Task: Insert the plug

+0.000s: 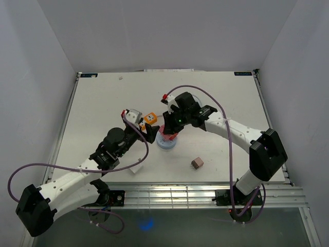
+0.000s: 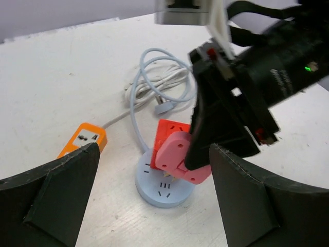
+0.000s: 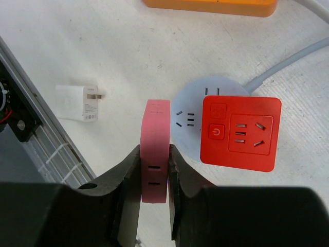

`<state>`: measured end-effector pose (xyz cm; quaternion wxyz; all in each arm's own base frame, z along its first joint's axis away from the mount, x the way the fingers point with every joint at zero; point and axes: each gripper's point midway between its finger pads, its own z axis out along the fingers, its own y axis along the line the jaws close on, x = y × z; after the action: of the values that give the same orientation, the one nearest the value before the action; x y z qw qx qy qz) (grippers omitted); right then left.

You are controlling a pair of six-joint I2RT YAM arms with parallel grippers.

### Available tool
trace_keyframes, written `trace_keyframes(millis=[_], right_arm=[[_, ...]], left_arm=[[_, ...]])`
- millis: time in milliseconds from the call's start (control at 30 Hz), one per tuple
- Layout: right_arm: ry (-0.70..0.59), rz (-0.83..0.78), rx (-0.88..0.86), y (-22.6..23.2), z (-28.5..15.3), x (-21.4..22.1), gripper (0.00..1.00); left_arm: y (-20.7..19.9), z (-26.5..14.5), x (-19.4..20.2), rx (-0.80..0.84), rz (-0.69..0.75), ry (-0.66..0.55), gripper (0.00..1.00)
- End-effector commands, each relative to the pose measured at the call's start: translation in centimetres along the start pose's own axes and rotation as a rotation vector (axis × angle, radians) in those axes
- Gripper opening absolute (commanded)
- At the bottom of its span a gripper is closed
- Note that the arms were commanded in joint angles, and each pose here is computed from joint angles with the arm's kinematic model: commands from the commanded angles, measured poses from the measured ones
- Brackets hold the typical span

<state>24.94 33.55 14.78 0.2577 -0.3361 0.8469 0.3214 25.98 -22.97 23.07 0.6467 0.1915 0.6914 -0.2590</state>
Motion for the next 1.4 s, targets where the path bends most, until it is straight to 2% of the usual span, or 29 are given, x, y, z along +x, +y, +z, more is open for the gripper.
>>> trace_keyframes(millis=[0, 100, 233, 400, 567, 1367], right_arm=[[-0.020, -0.084, -0.004, 0.3, -0.3, -1.8, 0.08], [0.017, -0.090, 0.005, -0.2, 0.0, -1.3, 0.08], [0.038, -0.088, 0.001, -0.3, 0.6, -1.0, 0.08], [0.068, -0.073, 0.001, -0.7, 1.5, -0.3, 0.08], [0.088, -0.071, 0.009, -0.9, 2.1, 0.0, 0.08], [0.162, -0.101, 0.162, -2.4, 3.8, 0.9, 0.08]], left_arm=[[3.2, 0.1, -0.4, -0.169, -0.152, 0.016, 0.98], [5.4, 0.6, 1.4, -0.234, -0.254, 0.093, 0.98], [7.6, 0.7, 2.3, -0.273, -0.362, 0.126, 0.98], [8.4, 0.8, 2.8, -0.291, -0.383, 0.126, 0.98], [8.7, 1.6, 4.7, -0.292, -0.394, 0.189, 0.98], [8.1, 2.7, 7.8, -0.245, -0.415, 0.290, 0.98]])
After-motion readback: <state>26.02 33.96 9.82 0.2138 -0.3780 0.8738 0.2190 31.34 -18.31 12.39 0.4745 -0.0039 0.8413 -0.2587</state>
